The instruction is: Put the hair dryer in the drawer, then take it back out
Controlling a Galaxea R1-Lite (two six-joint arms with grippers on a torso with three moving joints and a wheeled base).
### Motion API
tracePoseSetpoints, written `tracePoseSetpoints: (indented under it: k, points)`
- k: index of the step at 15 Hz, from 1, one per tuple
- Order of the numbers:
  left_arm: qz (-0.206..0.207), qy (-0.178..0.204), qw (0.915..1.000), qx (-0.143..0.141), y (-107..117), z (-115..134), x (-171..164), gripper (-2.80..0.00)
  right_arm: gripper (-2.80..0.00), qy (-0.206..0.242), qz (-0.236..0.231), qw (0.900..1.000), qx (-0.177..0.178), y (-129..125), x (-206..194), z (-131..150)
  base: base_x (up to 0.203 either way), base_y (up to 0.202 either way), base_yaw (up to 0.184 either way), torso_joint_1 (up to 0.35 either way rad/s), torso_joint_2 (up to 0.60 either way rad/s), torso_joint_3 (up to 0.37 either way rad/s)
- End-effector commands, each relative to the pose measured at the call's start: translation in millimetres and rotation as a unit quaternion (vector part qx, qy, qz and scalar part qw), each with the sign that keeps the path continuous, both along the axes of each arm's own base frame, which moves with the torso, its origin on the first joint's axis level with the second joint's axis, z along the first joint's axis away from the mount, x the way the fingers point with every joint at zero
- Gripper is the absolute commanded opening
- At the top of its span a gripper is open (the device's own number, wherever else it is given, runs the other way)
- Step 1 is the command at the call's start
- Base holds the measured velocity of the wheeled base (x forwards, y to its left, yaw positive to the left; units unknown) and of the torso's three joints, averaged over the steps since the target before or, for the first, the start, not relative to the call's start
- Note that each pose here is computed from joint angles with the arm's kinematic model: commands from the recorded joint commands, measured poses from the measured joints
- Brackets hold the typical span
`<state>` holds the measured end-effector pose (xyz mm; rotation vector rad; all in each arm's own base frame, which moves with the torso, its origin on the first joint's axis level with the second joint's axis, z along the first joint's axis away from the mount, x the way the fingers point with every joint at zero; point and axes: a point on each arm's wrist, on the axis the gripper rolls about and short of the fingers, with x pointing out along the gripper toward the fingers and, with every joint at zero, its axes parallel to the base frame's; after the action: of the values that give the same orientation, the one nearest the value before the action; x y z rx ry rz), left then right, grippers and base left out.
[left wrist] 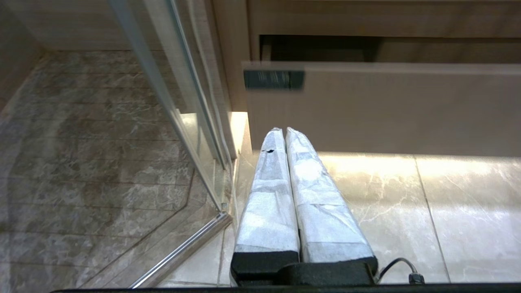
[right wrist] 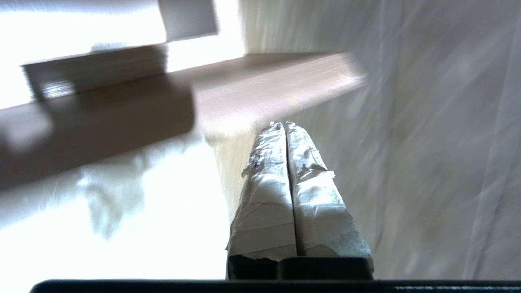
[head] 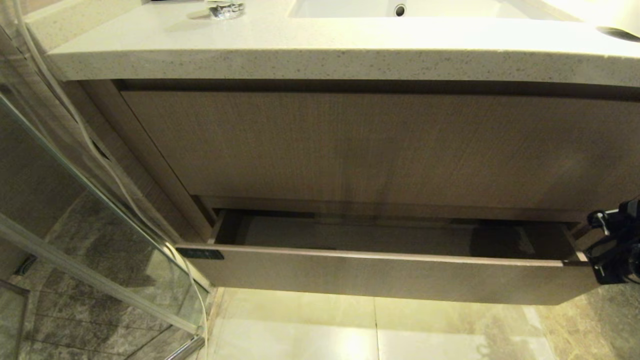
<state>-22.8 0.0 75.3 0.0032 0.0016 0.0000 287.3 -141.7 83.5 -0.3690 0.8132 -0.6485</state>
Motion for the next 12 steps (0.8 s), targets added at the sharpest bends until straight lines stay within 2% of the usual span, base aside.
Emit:
tracePoseSetpoints:
  k: [1,5,9,12]
  points:
    - [0.000,0.000,1.0000,0.000,0,0,0,-2.80,-2.80,-0.039,0.041,0.998,-0.023,5,-16,30,0.000,0.000,0.000,0.000,0.00,0.000]
    - [0.000,0.000,1.0000,0.000,0,0,0,-2.80,-2.80,-0.035,0.093,0.994,-0.041,28,-77,49,0.000,0.000,0.000,0.000,0.00,0.000]
    - [0.000,0.000,1.0000,0.000,0,0,0,-2.80,-2.80,-0.060,0.138,0.986,-0.071,58,-124,63,0.000,0.000,0.000,0.000,0.00,0.000]
    - [0.000,0.000,1.0000,0.000,0,0,0,-2.80,-2.80,-0.067,0.151,0.983,-0.081,74,-151,75,0.000,0.000,0.000,0.000,0.00,0.000]
